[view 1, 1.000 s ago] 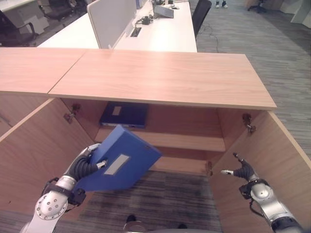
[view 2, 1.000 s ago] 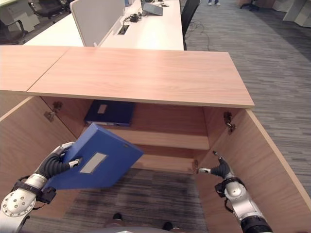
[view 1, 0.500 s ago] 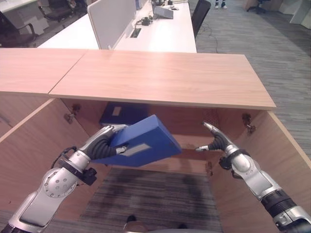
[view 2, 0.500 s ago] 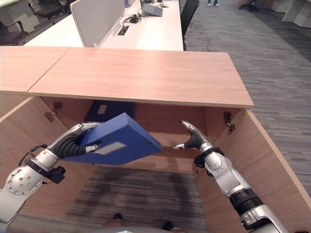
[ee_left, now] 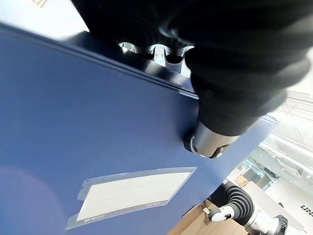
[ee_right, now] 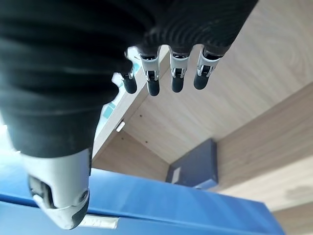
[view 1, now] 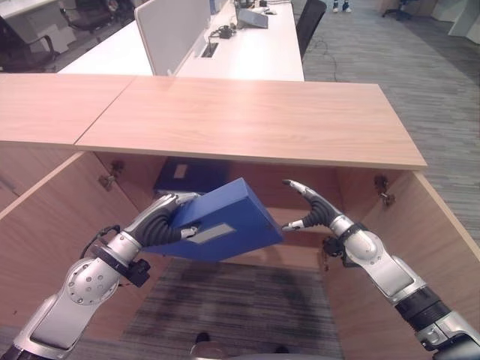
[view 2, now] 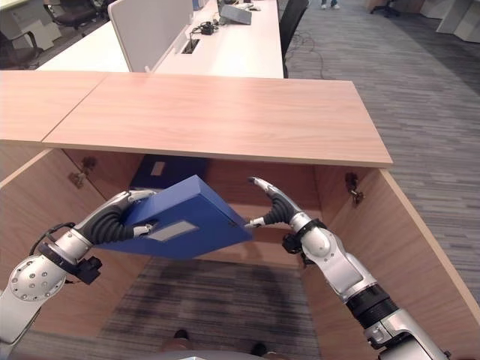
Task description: Put the empty folder in the office cabinet
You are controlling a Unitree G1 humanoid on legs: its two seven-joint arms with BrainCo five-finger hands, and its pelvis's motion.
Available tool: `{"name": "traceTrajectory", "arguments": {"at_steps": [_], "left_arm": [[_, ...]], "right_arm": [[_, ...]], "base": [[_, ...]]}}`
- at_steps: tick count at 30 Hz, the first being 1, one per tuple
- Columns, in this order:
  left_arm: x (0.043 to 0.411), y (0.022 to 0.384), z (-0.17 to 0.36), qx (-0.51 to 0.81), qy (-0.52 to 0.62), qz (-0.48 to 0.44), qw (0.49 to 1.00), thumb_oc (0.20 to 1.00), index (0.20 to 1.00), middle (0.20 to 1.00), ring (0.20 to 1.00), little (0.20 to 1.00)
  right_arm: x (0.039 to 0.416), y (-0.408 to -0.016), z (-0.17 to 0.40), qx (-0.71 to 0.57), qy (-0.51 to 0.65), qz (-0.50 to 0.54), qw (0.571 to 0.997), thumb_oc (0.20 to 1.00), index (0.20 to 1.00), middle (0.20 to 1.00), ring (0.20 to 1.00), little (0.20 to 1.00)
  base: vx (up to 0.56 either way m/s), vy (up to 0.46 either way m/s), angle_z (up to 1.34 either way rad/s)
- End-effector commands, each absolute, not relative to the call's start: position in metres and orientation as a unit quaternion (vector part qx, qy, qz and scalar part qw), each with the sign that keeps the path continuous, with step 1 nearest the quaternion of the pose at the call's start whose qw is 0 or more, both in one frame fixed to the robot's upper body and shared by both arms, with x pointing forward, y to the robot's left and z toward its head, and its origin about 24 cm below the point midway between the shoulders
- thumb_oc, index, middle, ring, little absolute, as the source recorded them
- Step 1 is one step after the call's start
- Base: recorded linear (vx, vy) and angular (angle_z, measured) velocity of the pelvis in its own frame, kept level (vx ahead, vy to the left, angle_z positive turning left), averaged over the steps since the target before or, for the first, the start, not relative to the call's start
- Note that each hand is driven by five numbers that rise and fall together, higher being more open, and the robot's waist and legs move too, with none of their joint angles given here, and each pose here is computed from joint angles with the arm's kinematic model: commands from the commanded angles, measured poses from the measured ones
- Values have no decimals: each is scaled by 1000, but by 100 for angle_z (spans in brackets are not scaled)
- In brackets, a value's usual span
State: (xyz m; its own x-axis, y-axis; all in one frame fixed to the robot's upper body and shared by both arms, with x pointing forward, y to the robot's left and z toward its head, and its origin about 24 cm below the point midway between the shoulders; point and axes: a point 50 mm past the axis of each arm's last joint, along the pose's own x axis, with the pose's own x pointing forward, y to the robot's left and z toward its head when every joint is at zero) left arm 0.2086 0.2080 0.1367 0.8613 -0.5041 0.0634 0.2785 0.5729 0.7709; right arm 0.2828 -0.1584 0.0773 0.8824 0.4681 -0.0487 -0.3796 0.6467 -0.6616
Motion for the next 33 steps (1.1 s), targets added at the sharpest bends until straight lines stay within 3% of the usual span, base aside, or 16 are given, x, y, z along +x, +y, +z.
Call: {"name": "traceTrajectory", "arguments": {"at_steps": [1, 16, 33], "left_arm": [[208, 194, 160, 385, -213, -244, 864, 200, 200, 200, 200, 200], [208, 188, 169, 357, -243, -245, 868, 200, 200, 200, 200, 200], [204, 137, 209, 258, -388, -290, 836, 200, 200, 200, 200, 200]], "right_arm": [[280, -119, 117, -267, -167, 299, 901, 1000, 1000, 1000, 1000, 1000], [278, -110, 91, -229, -94, 357, 901, 1000, 1000, 1000, 1000, 1000], [288, -64, 56, -233, -41, 392, 889, 1000, 1000, 1000, 1000, 1000]], "base": [[0, 0, 0], [0, 0, 0], [0, 0, 0]]}}
